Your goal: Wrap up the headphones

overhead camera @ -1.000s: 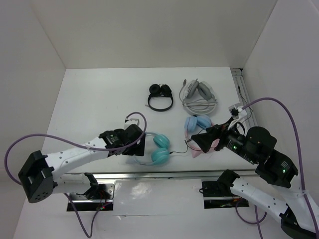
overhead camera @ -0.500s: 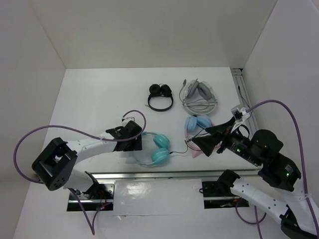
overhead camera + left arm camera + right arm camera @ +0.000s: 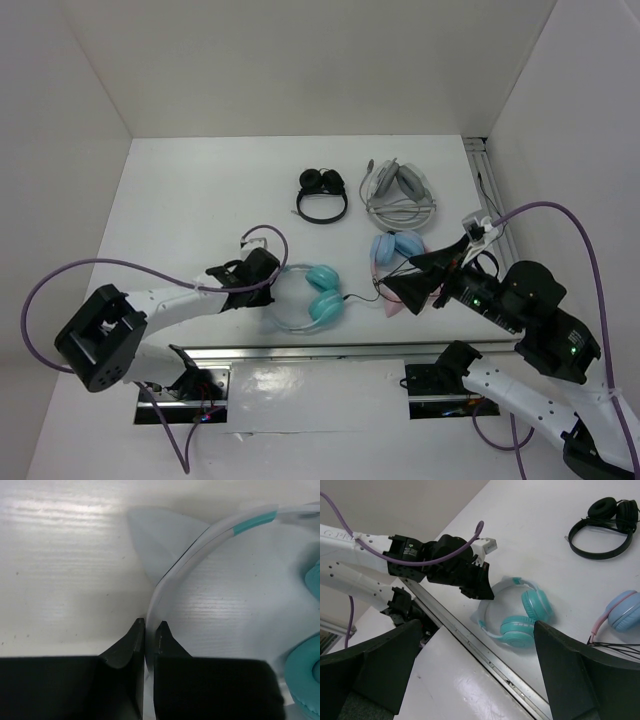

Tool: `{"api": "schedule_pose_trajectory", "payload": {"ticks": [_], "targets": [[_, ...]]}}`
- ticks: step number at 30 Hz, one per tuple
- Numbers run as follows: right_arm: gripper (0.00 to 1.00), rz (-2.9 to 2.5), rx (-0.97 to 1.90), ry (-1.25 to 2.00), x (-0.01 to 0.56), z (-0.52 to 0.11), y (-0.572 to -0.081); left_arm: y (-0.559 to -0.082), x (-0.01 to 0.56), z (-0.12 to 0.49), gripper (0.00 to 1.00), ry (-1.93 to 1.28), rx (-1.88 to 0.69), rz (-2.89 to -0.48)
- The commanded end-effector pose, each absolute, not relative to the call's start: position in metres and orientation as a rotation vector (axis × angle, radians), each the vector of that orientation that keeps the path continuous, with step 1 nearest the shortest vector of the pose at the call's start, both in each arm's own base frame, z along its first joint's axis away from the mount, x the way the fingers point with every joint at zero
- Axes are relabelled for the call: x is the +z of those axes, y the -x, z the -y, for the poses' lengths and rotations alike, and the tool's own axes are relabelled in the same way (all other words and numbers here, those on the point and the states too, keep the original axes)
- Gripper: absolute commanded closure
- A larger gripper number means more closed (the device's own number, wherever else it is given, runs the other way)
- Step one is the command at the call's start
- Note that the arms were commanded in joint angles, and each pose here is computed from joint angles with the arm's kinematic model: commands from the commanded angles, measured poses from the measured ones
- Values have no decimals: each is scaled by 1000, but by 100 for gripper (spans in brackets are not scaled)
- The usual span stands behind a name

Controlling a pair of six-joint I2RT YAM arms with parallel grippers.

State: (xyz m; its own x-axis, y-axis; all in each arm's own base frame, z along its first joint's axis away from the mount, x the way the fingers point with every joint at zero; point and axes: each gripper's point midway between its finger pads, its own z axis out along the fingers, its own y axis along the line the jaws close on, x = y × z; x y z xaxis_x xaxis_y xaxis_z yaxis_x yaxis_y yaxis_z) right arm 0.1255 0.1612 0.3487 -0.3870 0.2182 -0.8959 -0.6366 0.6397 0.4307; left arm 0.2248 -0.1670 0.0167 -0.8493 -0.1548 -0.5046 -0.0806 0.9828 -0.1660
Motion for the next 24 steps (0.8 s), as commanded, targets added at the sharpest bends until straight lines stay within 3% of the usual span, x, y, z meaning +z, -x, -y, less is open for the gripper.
{"api": "schedule_pose_trajectory", "payload": {"ticks": [1, 5, 12, 16, 20, 24], "targets": [[0, -1663, 964, 321, 371, -162, -130, -199, 20, 149, 100, 202, -104, -2658], [0, -1674, 944, 305, 367, -163, -137, -194, 60, 147, 100, 207, -66, -2628], [0, -1703, 952, 326, 358, -178, -148, -187, 191, 133, 100, 129, -124, -2460], [0, -1597, 970, 502, 371, -191, -140, -175, 254, 111, 100, 60, -129, -2396], [0, -1311, 1106, 917, 395, -211, -85, -172, 330, 75, 100, 82, -107, -2231], [0, -1276, 999, 835, 405, -203, -106, -177, 367, 47, 100, 154, -71, -2117]]}}
